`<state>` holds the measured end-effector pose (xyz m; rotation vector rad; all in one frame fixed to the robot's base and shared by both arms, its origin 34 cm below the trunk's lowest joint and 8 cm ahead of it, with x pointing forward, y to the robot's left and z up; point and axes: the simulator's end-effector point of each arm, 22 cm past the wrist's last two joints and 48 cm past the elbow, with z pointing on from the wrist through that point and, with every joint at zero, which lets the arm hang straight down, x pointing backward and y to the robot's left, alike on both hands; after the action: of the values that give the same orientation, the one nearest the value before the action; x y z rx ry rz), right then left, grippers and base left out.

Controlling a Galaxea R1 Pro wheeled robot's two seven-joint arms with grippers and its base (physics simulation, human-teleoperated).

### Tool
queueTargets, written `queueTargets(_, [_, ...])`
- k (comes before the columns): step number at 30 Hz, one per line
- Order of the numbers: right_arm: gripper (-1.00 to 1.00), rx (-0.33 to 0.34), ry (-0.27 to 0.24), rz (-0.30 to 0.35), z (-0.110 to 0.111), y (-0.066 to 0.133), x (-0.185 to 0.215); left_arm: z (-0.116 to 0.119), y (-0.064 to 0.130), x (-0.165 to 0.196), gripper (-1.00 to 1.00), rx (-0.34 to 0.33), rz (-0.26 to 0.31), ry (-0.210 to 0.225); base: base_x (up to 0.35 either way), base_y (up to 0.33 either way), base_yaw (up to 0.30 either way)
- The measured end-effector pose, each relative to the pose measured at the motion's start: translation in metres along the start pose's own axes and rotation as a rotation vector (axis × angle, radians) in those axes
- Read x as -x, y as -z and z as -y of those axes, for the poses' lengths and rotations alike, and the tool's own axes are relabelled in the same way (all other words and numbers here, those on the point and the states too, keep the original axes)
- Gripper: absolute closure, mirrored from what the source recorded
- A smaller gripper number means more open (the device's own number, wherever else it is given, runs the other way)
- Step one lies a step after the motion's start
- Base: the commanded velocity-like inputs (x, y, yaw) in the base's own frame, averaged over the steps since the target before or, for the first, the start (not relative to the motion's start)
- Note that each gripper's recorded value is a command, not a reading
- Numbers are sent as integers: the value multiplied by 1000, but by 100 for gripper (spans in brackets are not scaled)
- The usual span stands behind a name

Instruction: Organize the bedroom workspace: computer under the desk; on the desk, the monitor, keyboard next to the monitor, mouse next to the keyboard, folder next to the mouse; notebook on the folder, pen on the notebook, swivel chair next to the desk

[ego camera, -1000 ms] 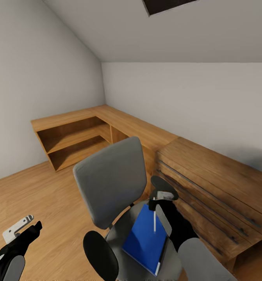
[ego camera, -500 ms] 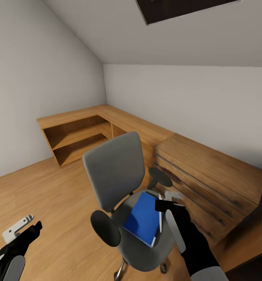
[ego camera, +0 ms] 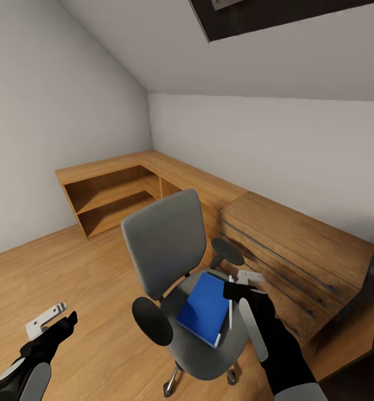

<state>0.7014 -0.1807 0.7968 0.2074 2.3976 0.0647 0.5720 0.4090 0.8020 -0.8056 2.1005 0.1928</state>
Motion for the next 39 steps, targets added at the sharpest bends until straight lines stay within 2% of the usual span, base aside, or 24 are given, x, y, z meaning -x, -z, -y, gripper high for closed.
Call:
queueTargets(1, [100, 0, -1, 2, 0, 2, 2, 4, 2, -1, -100, -9, -3, -6, 0, 0, 0])
queueTargets(2, [100, -11, -15, 9, 7, 3, 6, 21, 6, -8, -100, -43, -17, -28, 0, 0, 0])
queueTargets(14, [100, -21, -31, 7, 12, 15, 17, 28, 18, 1, -100, -51, -22, -38, 0, 0, 0])
queueTargets(18, [100, -26, -32, 8, 14, 20, 20, 44, 26, -2, -100, -71, -17, -101, 0, 0, 0])
queueTargets(21, [100, -43, -48, 17, 27, 23, 27, 47, 30, 0, -100, -74, -16, -108, 0, 0, -30])
queueTargets(29, [100, -56, -73, 46, 37, 38, 46, 61, 42, 2, -100, -102, -22, -128, 0, 0, -166])
queueTargets(39, [100, -83, -119, 56, 56, 51, 59, 77, 61, -1, -100, -96, -21, -192, 0, 0, -216])
